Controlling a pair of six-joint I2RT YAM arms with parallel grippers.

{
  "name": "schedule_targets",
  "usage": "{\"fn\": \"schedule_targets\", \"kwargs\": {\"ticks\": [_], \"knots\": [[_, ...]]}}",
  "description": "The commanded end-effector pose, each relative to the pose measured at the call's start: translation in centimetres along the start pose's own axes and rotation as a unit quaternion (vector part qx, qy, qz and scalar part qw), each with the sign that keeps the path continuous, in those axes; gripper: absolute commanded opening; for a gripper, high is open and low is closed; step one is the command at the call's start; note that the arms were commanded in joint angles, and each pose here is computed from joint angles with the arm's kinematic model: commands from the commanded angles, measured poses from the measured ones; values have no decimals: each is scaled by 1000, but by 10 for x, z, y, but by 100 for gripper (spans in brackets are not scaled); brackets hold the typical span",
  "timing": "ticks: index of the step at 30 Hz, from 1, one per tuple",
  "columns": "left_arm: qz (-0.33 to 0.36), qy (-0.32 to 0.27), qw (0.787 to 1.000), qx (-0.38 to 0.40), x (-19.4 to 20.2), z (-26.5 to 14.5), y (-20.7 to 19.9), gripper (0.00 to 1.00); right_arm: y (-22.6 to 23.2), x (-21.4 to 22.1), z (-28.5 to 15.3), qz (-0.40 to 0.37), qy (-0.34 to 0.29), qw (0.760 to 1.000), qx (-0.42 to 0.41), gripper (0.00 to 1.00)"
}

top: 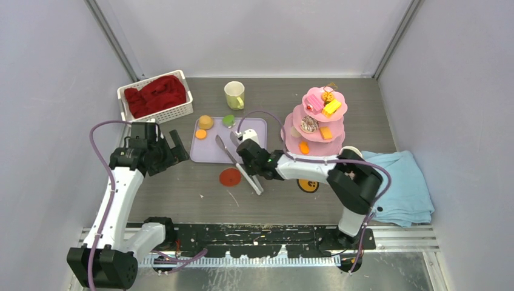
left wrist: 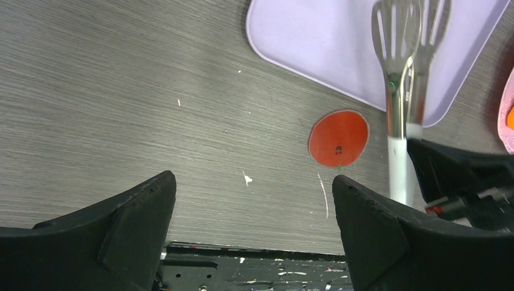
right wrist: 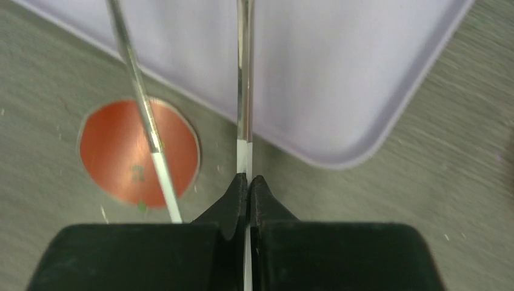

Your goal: Serve the afternoon tea

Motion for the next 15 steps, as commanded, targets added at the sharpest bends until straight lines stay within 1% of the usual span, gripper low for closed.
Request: {"fn": "schedule_targets", "kwargs": {"ticks": [1, 6, 10, 15], "knots": [[2, -12, 1000, 7, -2, -1, 0, 100, 4, -18, -48, -19, -69, 995, -65, 1], [-6, -18, 1000, 7, -3, -2, -1, 100, 4, 10, -67, -91, -76, 990, -82, 1], [-15, -41, 999, -2, -5, -9, 1, 100, 9, 29, -74, -138, -69, 983, -102, 1], [-17, -53, 998, -4, -7, -16, 1, 100, 19, 58, -79, -198, -59, 969, -132, 6]]}}
Point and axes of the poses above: each gripper's point midway between its finger pads, its own z axis out along the fingers, its own y axis along the line the jaws close on, x = y × z, the point moved 8 cm from there along -z, back along the fingers, and after that the axes turned 7 degrees about z, right-handed, at the moved point
